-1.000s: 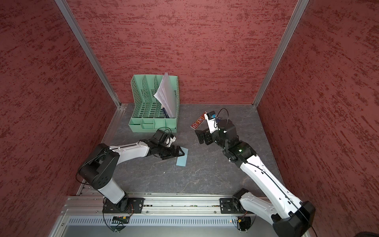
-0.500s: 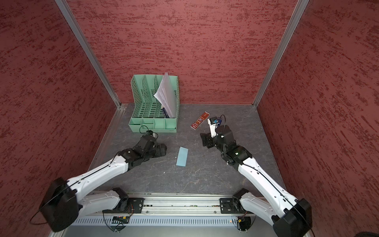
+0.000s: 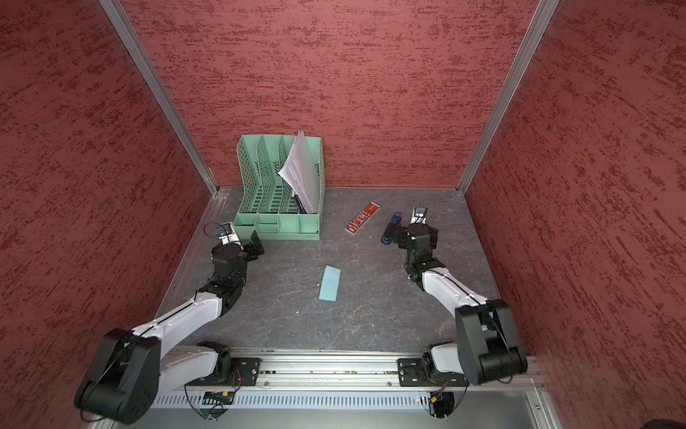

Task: Fold the square paper along the opposite sides
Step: Reset both arms

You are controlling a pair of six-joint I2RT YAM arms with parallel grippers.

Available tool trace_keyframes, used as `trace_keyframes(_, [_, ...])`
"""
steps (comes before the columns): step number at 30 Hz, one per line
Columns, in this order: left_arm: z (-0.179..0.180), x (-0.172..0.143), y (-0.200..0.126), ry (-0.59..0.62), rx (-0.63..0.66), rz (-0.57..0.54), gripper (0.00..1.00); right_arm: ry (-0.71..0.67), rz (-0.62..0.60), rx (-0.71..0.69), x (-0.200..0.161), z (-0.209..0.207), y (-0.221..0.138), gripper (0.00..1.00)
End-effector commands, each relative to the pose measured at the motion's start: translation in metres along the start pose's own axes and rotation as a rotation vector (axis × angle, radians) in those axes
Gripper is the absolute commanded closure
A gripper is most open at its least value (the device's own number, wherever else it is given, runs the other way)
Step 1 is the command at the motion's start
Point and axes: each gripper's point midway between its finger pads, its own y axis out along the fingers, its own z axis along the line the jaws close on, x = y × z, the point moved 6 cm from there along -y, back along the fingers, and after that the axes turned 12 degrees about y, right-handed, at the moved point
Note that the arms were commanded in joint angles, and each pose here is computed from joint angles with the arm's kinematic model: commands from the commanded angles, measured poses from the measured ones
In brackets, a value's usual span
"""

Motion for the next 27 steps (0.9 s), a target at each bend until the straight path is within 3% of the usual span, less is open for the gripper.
trace_keyframes(1, [0.012, 0.027, 0.009, -0.028, -0.028, -0.187, 0.0, -0.015, -0.185, 0.127, 0.023, 0.009, -0.003, 0.02])
trace_keyframes(3, [0.018, 0.026, 0.011, -0.026, -0.075, -0.218, 0.0, -0.013, -0.196, 0.136, 0.023, 0.004, -0.006, 0.02])
trace_keyframes(6, [0.026, 0.022, 0.012, -0.017, -0.105, -0.21, 0.0, -0.032, -0.112, 0.128, 0.015, 0.001, -0.012, 0.01])
trace_keyframes(10, [0.032, 0.019, 0.008, -0.048, -0.126, -0.23, 0.0, -0.034, -0.163, 0.126, 0.007, -0.007, -0.026, 0.02])
trace_keyframes(13, [0.027, 0.015, 0.011, -0.024, -0.155, -0.153, 0.0, -0.019, -0.079, 0.087, -0.019, -0.016, -0.018, 0.02])
trace_keyframes(20, [0.027, 0.007, 0.003, -0.007, -0.158, -0.152, 0.0, -0.011, -0.211, 0.076, -0.025, -0.026, -0.018, 0.01])
trace_keyframes(22, [0.022, -0.005, 0.004, 0.009, -0.176, -0.132, 0.0, -0.011, -0.179, 0.101, -0.044, -0.028, -0.003, 0.02])
trace_keyframes(27, [0.011, -0.035, 0.021, 0.033, -0.185, -0.135, 0.0, 0.034, -0.124, 0.132, -0.042, -0.036, 0.005, 0.02])
